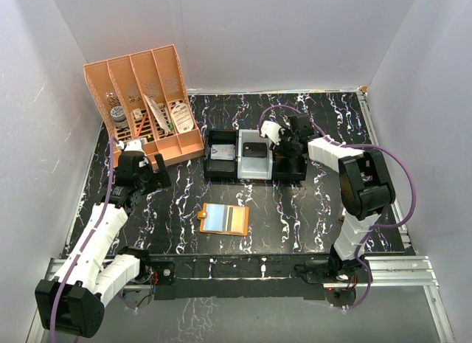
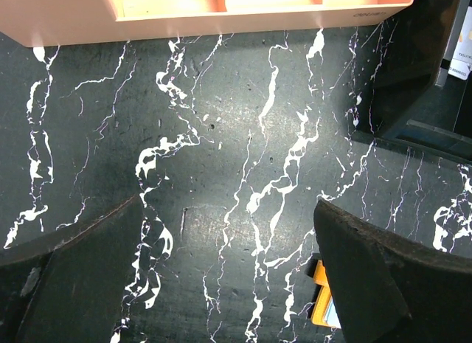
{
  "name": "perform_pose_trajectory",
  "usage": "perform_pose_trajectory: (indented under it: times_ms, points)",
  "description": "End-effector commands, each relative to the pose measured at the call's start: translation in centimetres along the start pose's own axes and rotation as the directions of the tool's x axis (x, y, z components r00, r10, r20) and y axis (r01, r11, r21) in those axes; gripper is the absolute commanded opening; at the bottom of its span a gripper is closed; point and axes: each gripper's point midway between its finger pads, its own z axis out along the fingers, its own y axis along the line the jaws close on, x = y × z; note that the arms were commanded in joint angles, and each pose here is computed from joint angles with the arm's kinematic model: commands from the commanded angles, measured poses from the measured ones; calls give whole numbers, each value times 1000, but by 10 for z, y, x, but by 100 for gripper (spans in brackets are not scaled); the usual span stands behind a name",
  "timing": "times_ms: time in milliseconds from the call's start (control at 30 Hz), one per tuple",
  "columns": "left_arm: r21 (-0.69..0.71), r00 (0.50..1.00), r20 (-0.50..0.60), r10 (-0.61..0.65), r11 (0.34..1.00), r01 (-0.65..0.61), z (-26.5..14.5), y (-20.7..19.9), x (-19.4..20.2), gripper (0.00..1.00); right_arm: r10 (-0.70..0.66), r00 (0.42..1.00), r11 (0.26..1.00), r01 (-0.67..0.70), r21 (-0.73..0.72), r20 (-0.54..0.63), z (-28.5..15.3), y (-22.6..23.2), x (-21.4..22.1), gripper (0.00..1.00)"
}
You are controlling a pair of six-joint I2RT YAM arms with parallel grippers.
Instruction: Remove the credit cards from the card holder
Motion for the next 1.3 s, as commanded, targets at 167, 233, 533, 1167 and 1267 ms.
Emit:
perform_pose_trajectory:
  times_ms: [167,233,533,1167,1267]
  points:
    - [74,999,45,2,997,-6,-9,-12,-11,99,37,965,962,-104,252,259,-74,-65,-72,49]
    - [92,998,69,8,996,-14,-11,-14,-15,99,54,951,935,-155,318,305,-93,-71,-75,51]
    - [275,998,48,34,960,-46,-13,-47,-11,99,474,535,664,-739,115,699,-188,-54,-104,97]
    - [659,979,-195,52,746,92,-22,-123,19,99,964,-21,176,-692,-700,264,-215,100,-138,98]
    - [738,979,-200,37,663,126,-31,-136,26,99,986,-68,52,-745,-665,153,-194,136,-124,98]
